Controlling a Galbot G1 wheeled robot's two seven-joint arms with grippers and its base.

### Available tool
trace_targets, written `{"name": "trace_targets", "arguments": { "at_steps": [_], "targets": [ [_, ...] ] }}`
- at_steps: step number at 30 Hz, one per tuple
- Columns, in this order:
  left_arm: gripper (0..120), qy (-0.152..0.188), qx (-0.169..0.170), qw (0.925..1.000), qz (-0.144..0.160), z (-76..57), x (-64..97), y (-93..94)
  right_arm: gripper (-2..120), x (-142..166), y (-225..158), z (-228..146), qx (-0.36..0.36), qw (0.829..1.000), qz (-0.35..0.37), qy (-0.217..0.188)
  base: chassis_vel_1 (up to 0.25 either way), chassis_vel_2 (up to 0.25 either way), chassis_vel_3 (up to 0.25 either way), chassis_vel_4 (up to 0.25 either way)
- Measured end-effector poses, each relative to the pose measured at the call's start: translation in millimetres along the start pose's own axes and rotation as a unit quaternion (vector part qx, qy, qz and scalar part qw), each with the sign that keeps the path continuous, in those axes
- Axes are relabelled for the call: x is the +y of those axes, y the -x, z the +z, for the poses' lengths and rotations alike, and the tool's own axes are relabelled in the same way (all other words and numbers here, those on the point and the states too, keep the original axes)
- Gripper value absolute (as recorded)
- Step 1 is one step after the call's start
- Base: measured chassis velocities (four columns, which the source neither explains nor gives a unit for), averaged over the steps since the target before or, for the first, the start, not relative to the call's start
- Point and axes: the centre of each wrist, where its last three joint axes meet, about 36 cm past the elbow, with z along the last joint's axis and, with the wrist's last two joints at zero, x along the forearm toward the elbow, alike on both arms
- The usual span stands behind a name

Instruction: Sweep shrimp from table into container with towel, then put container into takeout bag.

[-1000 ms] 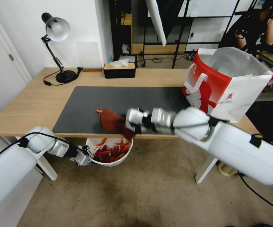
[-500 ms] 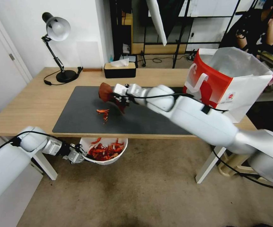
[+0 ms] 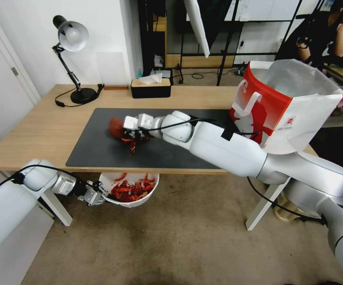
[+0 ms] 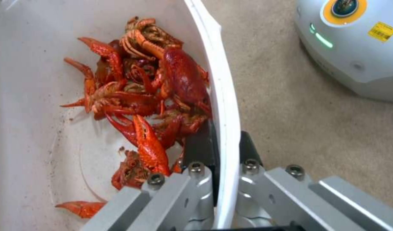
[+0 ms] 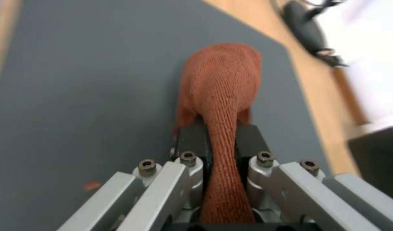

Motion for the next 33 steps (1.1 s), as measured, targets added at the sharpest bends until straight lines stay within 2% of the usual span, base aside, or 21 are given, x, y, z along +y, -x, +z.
{"name": "trace_targets", "arguments": {
  "at_steps": [5, 8, 13, 19, 28, 32, 33],
  "targets": [
    [0, 0.001, -0.001, 1.0, 0.0, -0.8, 0.6, 0.3, 5, 8, -10, 3, 0.0, 1.0, -0.021, 0.003, 0.0, 0.0, 0.0, 0.0],
    [0, 0.003, -0.001, 1.0, 0.001, -1.9, 0.5, 0.5, 5, 23, -34, 2, -0.01, 0.998, -0.058, 0.004, 0.0, 0.0, 0.0, 0.0],
    [0, 0.006, -0.002, 1.0, 0.002, -4.4, 1.2, 1.1, 5, 35, -51, 0, -0.023, 0.995, -0.092, 0.0, 0.0, 0.0, 0.0, 0.0],
    [0, 0.012, -0.005, 0.9999, 0.005, -9.8, 2.1, 3.3, 5, 68, -82, -6, -0.053, 0.988, -0.145, -0.007, 0.0, 0.0, 0.0, 0.0],
    [0, 0.016, -0.009, 0.9998, 0.013, -16.9, -1.4, 6.5, 5, 93, -102, 1, -0.063, 0.985, -0.161, 0.003, 0.0, 0.0, 0.0, 0.0],
    [0, 0.02, -0.012, 0.9996, 0.016, -22.3, -2.1, 8.9, 5, 96, -112, 0, -0.078, 0.987, -0.142, 0.008, 0.0, 0.0, 0.0, 0.0],
    [0, 0.022, -0.014, 0.9995, 0.018, -24.8, -2.2, 10.2, 5, 93, -117, 0, -0.089, 0.989, -0.116, 0.012, 0.0, 0.0, 0.0, 0.0]
  ]
}}
